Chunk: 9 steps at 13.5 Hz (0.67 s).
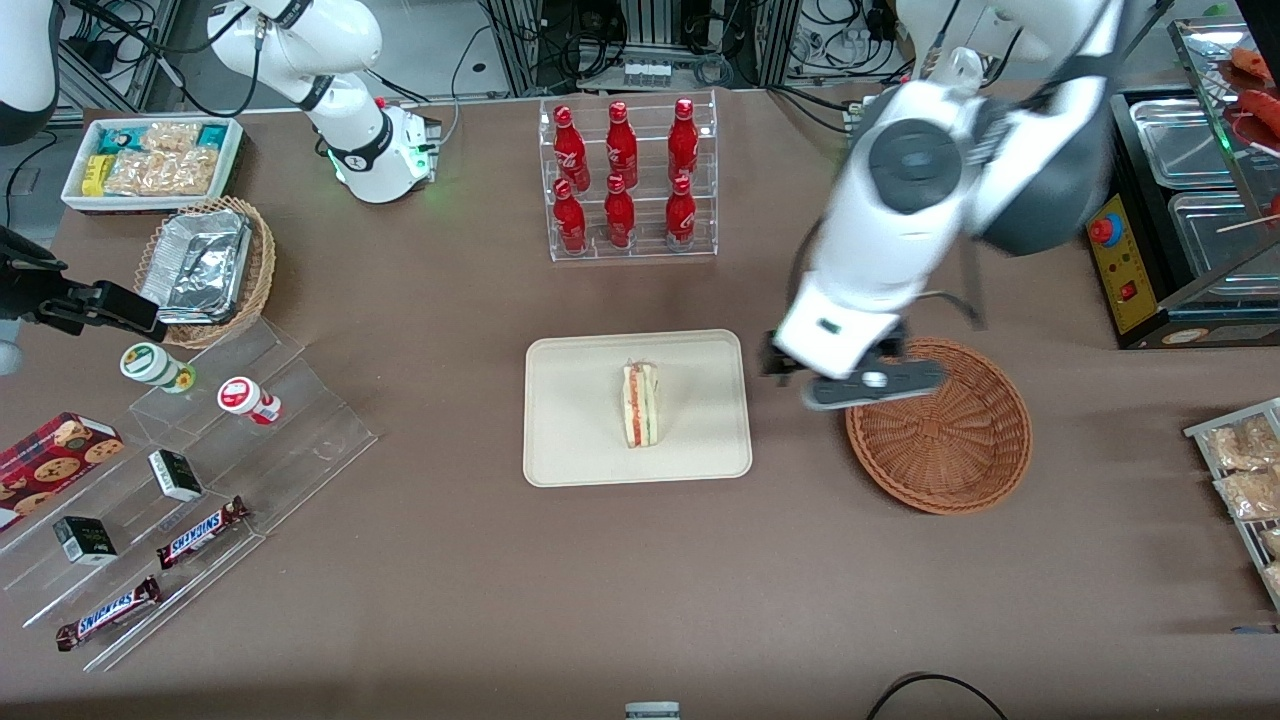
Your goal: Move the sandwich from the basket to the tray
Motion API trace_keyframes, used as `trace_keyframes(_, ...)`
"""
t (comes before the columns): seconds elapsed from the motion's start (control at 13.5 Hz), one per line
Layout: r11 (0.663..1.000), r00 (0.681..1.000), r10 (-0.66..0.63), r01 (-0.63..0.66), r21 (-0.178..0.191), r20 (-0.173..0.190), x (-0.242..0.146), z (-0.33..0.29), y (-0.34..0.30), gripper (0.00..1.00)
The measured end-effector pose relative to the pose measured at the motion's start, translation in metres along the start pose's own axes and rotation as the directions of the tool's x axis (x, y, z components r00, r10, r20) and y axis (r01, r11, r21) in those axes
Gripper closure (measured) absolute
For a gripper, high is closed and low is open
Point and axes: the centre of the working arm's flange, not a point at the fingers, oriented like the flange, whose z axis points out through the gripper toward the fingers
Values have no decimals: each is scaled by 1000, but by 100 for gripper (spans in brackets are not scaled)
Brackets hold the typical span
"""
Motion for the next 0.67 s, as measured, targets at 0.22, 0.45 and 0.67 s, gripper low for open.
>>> trace_keyframes(0.22, 1000, 999, 31, -31, 5, 26, 20, -25, -74, 0)
trace_keyframes(0.45, 997, 996, 76, -75, -2, 38, 23, -44, -133, 0)
trace_keyframes(0.67, 995, 994, 98, -98, -16, 39, 18, -53, -178, 0)
